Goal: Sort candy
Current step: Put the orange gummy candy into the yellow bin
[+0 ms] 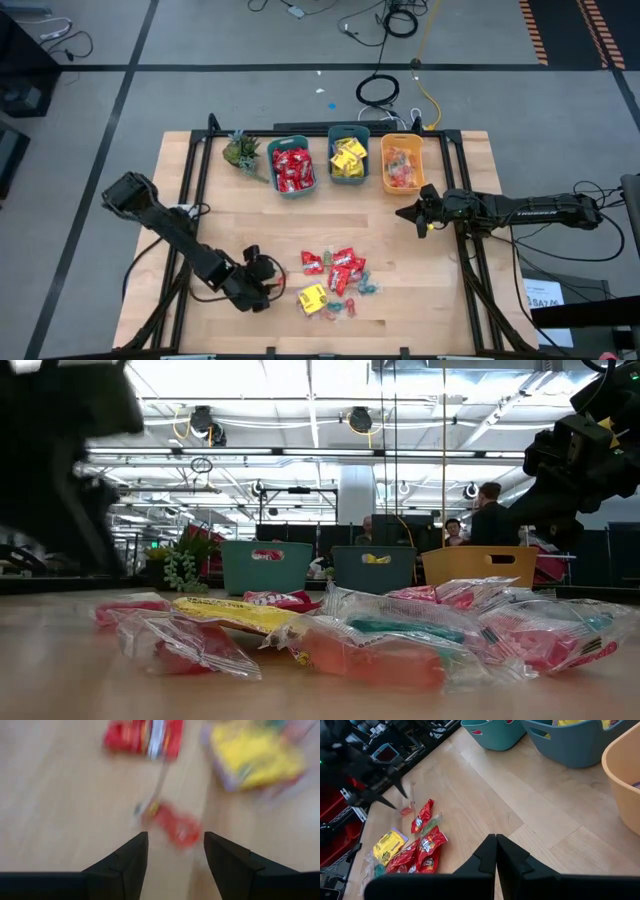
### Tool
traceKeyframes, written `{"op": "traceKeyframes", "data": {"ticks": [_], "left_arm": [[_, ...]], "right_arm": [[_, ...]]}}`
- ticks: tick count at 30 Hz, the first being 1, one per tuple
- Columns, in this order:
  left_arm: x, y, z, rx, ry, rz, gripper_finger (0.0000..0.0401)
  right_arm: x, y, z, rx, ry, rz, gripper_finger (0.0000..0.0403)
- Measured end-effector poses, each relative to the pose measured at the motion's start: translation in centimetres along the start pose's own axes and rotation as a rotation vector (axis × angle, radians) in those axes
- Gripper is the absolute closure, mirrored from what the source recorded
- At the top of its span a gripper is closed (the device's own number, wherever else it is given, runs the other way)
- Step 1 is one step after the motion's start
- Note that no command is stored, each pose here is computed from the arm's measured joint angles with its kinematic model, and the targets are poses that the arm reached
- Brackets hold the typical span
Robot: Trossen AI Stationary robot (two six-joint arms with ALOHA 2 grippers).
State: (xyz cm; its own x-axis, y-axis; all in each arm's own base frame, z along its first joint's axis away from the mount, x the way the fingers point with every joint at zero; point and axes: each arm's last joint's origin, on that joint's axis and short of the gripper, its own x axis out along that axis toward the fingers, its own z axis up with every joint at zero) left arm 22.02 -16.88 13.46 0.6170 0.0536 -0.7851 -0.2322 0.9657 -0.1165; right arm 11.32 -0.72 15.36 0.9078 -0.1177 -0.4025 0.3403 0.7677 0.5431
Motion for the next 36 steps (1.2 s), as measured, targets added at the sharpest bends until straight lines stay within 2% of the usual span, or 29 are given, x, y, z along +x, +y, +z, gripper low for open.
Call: {"op": "traceKeyframes", "data": {"ticks": [7,12,16,29,33,36], "left_arm": [[-2.8,0.1,2.0,-0.079,-0.138,-0.045,0.0199],[-1.9,0.3,1.8,-0.238,-0.124,-0.024,0.0199],[-0.4,0.0,1.2,-0.313,-0.106,-0.006,0.0199],[4.9,-0.3,-0.7,-0.289,-0.038,0.111,0.0199],[4.8,-0.4,-0.8,-0.275,-0.030,0.102,0.0209],[3.8,-0.3,-0.3,-0.224,-0.032,0.088,0.0245]], "right_arm": [[0.0,0.0,0.0,0.000,-0.001,0.000,0.0401],[0.0,0.0,0.0,0.000,0.000,0.000,0.0401],[0.0,0.0,0.0,0.000,0.000,0.000,0.0401],[0.0,0.0,0.0,0.000,0.000,0.000,0.0401],[0.0,0.0,0.0,0.000,0.000,0.000,0.0401],[0.0,0.0,0.0,0.000,0.000,-0.001,0.0401]]}}
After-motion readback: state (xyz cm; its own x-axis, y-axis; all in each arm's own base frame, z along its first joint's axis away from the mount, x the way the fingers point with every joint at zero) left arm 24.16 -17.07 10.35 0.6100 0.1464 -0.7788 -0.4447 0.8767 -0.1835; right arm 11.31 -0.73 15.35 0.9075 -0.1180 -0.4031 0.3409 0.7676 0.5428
